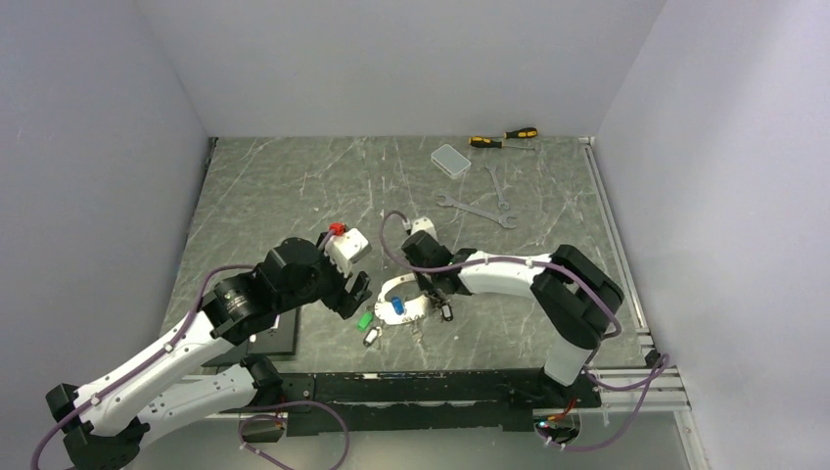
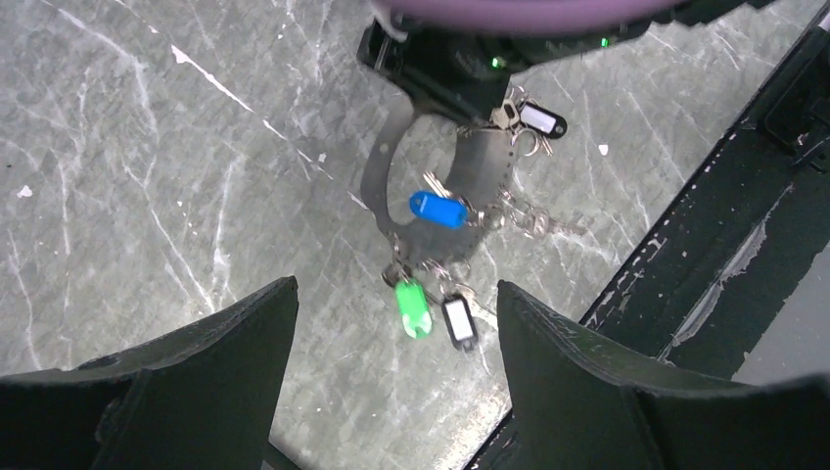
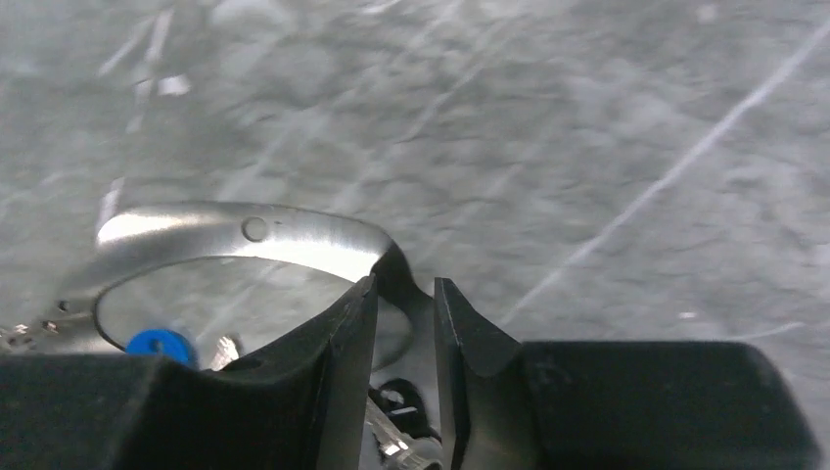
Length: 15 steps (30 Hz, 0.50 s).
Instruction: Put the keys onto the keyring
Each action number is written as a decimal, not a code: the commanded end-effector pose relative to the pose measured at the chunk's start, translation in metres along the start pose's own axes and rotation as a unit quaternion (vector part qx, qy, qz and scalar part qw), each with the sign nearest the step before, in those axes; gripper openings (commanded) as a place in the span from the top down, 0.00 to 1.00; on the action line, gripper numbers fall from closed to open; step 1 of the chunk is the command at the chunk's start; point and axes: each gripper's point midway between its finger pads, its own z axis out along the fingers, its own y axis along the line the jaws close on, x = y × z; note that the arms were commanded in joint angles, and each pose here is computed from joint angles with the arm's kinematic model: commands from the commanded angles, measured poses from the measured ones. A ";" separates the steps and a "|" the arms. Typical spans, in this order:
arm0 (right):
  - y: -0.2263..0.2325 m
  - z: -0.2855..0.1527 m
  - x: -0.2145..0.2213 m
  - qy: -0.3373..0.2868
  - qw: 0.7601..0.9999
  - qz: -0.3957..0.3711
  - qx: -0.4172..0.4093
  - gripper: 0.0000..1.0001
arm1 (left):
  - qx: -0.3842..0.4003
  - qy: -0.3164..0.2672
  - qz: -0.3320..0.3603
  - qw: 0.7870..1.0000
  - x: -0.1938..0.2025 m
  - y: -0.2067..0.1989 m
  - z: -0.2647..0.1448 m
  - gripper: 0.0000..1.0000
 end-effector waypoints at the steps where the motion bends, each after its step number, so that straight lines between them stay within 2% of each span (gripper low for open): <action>1: -0.024 -0.016 -0.032 -0.032 0.999 -0.022 0.018 0.65 | -0.020 -0.010 -0.003 1.000 -0.005 0.007 -0.002 0.22; 7: -0.011 -0.070 -0.049 -0.078 0.995 0.023 -0.056 0.49 | -0.021 0.004 -0.003 1.000 -0.002 0.009 0.002 0.22; 11: 0.000 -0.092 -0.029 -0.074 0.989 0.069 -0.106 0.40 | -0.019 0.006 -0.005 1.000 -0.002 0.009 0.003 0.22; 15: 0.024 -0.102 -0.002 -0.056 0.986 0.078 -0.134 0.38 | -0.019 0.000 -0.007 1.000 -0.004 0.010 0.001 0.22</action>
